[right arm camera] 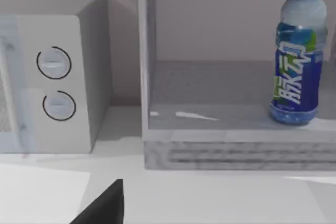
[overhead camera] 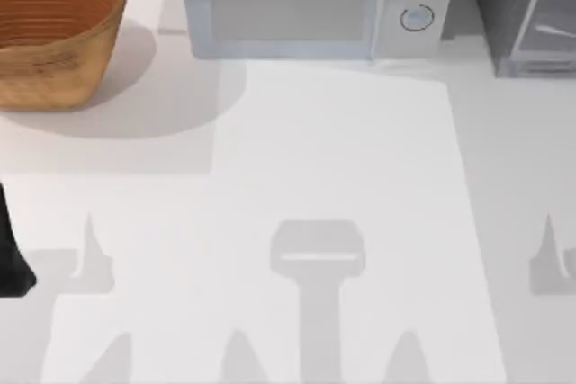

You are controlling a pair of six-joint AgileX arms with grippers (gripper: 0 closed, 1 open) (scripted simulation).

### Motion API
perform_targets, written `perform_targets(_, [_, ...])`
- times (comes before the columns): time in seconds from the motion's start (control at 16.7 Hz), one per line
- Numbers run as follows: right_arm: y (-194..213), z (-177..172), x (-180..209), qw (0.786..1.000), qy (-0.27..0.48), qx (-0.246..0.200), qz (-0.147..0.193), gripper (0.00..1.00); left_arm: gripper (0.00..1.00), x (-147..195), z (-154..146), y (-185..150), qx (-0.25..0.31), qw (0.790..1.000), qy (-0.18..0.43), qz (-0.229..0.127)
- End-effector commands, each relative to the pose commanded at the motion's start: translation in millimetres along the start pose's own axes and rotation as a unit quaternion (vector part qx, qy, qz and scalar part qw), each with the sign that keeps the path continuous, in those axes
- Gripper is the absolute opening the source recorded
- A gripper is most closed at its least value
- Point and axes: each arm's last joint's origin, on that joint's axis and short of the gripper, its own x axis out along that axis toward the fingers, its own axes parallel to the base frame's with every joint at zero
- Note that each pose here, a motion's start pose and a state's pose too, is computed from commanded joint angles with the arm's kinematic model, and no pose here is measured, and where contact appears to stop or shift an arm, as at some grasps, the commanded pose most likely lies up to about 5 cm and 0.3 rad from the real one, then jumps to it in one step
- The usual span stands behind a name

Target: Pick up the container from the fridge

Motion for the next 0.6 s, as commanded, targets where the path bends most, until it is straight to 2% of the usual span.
perform_targets(0.36, [-3, 7, 6, 1.0, -0.009, -0.003, 0.0, 1.0, 1.0, 0, 0, 0, 0.0, 1.0, 0.0, 0.0])
perform_targets(0.6, [-12, 19, 23, 1.0, -0.022, -0.008, -0.002, 1.0, 1.0, 0, 0, 0, 0.0, 1.0, 0.0, 0.0])
